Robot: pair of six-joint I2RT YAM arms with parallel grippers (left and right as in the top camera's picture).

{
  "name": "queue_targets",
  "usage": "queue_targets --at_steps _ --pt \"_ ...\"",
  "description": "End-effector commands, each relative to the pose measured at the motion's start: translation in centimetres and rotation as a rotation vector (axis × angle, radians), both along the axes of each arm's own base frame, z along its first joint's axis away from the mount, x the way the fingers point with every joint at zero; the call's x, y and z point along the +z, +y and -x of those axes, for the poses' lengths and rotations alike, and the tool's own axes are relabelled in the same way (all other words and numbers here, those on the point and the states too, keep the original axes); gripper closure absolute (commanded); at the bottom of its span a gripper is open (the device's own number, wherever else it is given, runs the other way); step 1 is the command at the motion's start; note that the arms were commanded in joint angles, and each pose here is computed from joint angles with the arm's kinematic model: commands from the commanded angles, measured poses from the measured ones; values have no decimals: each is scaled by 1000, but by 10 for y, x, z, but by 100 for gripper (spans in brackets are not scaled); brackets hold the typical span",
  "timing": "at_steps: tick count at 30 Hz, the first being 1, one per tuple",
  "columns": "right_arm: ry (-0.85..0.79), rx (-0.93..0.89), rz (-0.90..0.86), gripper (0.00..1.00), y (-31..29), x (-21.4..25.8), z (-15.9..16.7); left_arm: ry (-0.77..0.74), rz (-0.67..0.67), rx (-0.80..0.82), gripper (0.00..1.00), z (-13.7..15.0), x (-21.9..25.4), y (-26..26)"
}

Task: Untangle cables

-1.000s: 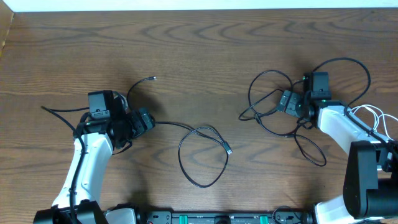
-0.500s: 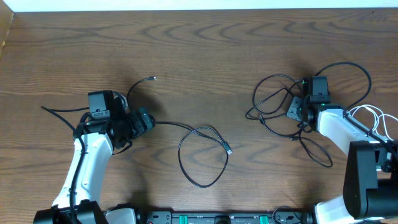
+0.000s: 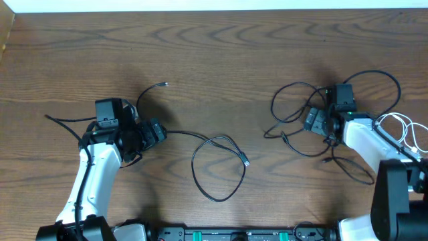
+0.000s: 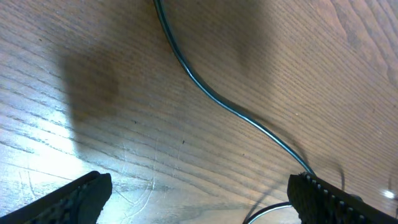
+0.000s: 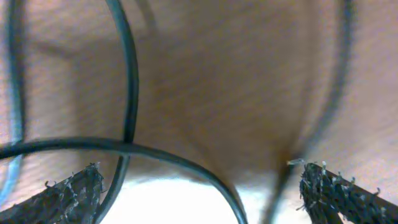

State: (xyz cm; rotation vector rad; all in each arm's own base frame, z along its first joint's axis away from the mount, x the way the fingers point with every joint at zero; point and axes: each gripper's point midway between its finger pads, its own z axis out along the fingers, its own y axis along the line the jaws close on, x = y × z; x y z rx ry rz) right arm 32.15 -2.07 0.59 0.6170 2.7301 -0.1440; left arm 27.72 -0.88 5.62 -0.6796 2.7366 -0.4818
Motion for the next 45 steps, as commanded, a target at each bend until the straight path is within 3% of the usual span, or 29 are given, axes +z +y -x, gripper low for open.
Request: queue_targets --at_steps 1,14,17,19,20,26,31,37,45 --pt "-12 -59 105 1 -25 13 2 14 -9 4 4 3 -5 2" --pt "104 -122 65 1 -21 -6 39 18 -7 3 5 4 -5 2" --pt "96 -97 -44 37 -2 -17 40 13 -9 3 5 3 -5 2" --pt "72 -82 -97 71 7 -20 36 7 -10 3 4 1 -4 2" --pt "60 -77 -113 99 10 -20 33 5 -10 3 5 1 -4 2" --pt "-83 139 -206 99 36 -4 -7 -9 -13 3 5 -2 -3 3" --pt "-216 218 -176 99 33 51 -54 -9 -13 3 4 -2 -3 3" --pt "-372 123 -42 99 -10 115 -95 -8 -12 3 5 -2 -3 3" --pt "-402 -131 232 99 -104 131 -90 -9 -12 3 5 -2 -3 3"
